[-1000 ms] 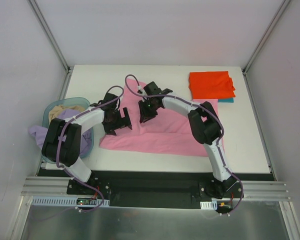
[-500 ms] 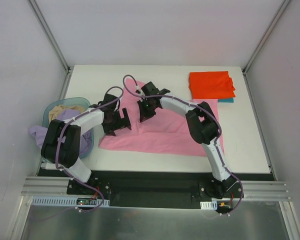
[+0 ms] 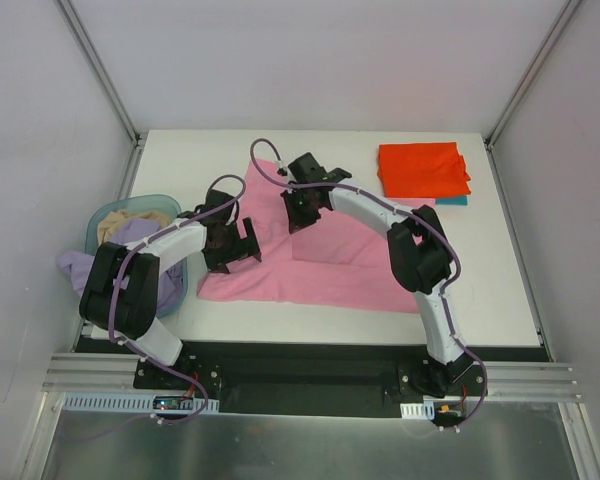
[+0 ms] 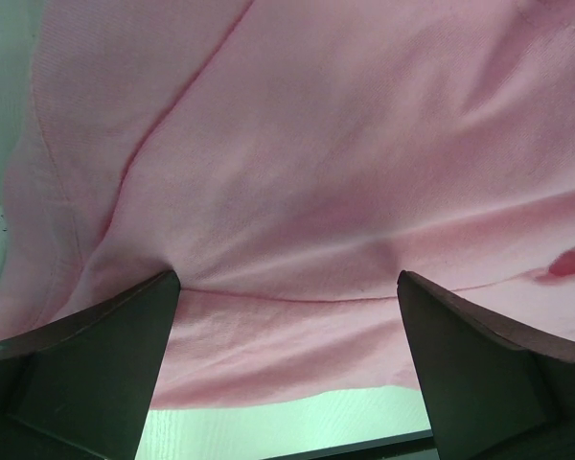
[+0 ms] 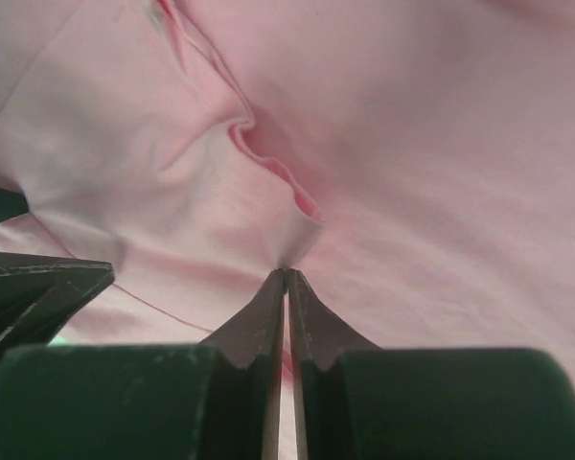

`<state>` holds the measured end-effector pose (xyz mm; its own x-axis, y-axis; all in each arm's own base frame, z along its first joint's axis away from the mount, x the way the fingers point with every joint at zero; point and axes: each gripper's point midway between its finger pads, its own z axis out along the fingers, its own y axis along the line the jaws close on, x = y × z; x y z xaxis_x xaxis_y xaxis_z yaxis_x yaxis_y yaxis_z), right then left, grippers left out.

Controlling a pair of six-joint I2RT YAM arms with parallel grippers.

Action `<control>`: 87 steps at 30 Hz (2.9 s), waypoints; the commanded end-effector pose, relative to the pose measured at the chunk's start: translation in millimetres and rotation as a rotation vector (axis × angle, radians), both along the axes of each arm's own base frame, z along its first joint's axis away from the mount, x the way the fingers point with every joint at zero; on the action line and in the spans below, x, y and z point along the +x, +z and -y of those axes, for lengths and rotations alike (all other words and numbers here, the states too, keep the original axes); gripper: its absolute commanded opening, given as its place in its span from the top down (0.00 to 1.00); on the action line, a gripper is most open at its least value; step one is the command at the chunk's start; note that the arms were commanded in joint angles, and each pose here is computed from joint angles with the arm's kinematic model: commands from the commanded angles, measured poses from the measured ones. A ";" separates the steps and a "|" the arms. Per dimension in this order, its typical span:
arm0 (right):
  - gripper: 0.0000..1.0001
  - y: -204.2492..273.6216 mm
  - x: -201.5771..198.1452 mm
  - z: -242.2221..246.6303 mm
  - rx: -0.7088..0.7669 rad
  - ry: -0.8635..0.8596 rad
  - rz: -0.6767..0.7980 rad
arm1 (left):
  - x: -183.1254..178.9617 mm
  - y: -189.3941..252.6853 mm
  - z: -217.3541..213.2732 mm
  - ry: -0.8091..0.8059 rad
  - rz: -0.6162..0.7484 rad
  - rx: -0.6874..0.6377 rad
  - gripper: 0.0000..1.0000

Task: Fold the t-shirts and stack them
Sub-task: Fold the tshirt

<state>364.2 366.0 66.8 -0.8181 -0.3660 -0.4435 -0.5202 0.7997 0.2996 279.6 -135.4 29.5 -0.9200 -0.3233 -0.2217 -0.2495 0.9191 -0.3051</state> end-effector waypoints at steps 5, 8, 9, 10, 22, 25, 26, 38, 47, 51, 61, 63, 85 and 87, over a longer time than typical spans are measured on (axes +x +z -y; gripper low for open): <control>0.59 23.0 -1.9 24.2 -0.040 -0.036 0.022 | -7.2 7.6 -1.8 0.013 -0.007 -0.001 0.01; 0.24 30.2 -8.5 30.8 -0.033 -0.035 0.015 | -1.8 13.9 1.6 -0.003 0.013 -0.015 0.01; 0.20 38.1 -14.1 34.8 -0.012 -0.032 0.008 | 2.8 18.0 3.2 -0.007 0.026 -0.020 0.01; 0.16 41.5 -15.5 39.2 -0.006 -0.039 0.012 | 4.6 19.4 4.0 -0.010 0.029 -0.021 0.01; 0.03 48.5 -83.7 143.9 -0.036 -0.226 0.030 | 50.0 49.0 24.3 -0.061 0.129 -0.049 0.00; 0.03 24.7 -103.2 178.4 -0.042 -0.323 -0.066 | 56.3 33.6 21.2 -0.051 0.095 -0.017 0.01; 0.03 13.5 -117.0 187.6 -0.041 -0.347 -0.113 | 54.2 28.8 22.4 -0.050 0.077 -0.023 0.01; 0.03 -53.3 -183.8 232.3 -0.183 -0.478 -0.319 | -30.7 -16.7 -6.7 0.019 -0.097 0.031 0.01; 0.03 -48.2 -241.4 241.0 -0.191 -0.482 -0.366 | -82.6 -16.6 -22.0 0.089 -0.122 0.021 0.01; 0.03 -36.9 -232.3 241.3 -0.183 -0.497 -0.308 | -84.5 -7.8 -18.7 0.083 -0.099 -0.009 0.01; 0.03 63.3 -129.2 280.8 -0.231 -0.655 0.086 | 0.4 82.6 3.0 -0.016 0.198 -0.038 0.01; 0.03 76.5 -113.4 294.4 -0.224 -0.715 0.147 | 27.8 103.5 1.5 -0.020 0.268 0.005 0.01; 0.03 68.9 -63.8 343.2 -0.247 -0.816 0.137 | 263.1 65.6 -31.6 0.150 0.218 0.082 0.21; 0.03 66.5 -63.9 342.0 -0.246 -0.810 0.135 | 264.3 50.5 -34.4 0.150 0.193 0.096 0.23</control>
<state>295.6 24.7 135.8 -0.8137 0.2319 -0.5330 0.2443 0.9685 0.0486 539.6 -96.6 79.7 -0.7861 -0.4465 -0.4274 -0.3512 0.8917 -0.2856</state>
